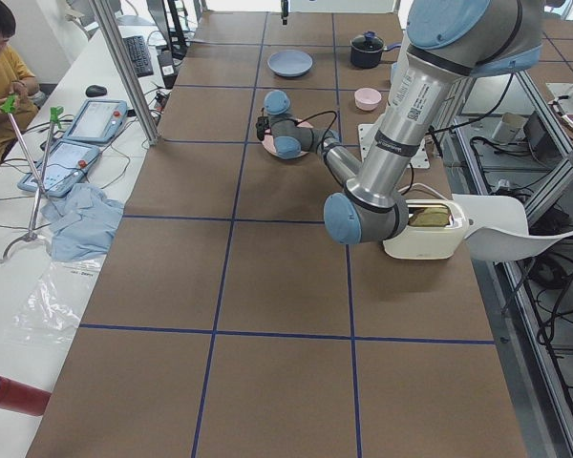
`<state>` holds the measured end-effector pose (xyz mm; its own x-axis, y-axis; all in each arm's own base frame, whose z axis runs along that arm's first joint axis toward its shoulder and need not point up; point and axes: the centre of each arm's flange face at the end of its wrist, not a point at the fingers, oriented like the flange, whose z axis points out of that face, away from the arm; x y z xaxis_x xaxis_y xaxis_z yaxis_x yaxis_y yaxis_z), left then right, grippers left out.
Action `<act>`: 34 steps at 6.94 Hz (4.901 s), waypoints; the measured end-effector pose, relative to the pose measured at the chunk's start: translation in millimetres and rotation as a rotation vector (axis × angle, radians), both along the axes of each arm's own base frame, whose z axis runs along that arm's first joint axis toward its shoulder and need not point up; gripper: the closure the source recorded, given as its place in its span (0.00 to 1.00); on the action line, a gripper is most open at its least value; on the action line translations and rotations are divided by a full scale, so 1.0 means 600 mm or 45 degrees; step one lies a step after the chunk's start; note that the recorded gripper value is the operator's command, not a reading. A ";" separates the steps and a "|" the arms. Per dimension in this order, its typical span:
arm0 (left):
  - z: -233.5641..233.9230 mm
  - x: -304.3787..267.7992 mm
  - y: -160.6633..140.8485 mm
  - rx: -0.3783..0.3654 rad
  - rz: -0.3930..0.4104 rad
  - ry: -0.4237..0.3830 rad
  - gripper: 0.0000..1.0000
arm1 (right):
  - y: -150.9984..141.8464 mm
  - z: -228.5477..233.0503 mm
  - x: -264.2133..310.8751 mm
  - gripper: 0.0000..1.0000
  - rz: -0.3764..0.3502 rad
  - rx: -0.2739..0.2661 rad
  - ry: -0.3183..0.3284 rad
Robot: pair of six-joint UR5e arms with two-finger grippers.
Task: Stack three plates with pink and blue
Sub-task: 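Release the pink plate with the left gripper while the right gripper reaches the blue plate, then grasp the light blue plate rim with the right gripper and lift it toward the stack, then lower the light blue plate onto the pink plate with the right gripper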
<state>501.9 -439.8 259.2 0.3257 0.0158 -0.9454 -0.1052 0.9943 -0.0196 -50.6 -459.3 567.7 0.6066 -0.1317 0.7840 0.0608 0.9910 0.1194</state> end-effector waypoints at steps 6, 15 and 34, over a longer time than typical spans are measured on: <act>-0.022 -0.084 -0.033 0.032 -0.091 0.046 0.00 | 0.007 0.145 -0.120 0.02 -0.013 0.000 0.098; -0.020 -0.092 -0.041 0.030 -0.105 0.042 0.00 | 0.015 0.171 -0.156 1.00 -0.050 -0.018 0.086; -0.006 -0.175 -0.086 -0.003 -0.143 0.057 0.00 | 0.121 -0.472 -0.734 0.00 0.396 -0.482 -0.266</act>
<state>397.0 -491.2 255.6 0.2829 -0.0203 -0.9589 0.0059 0.9998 -0.0194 -491.3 -386.7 284.5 0.3979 0.3453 0.8500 -0.2295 0.9345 -0.2722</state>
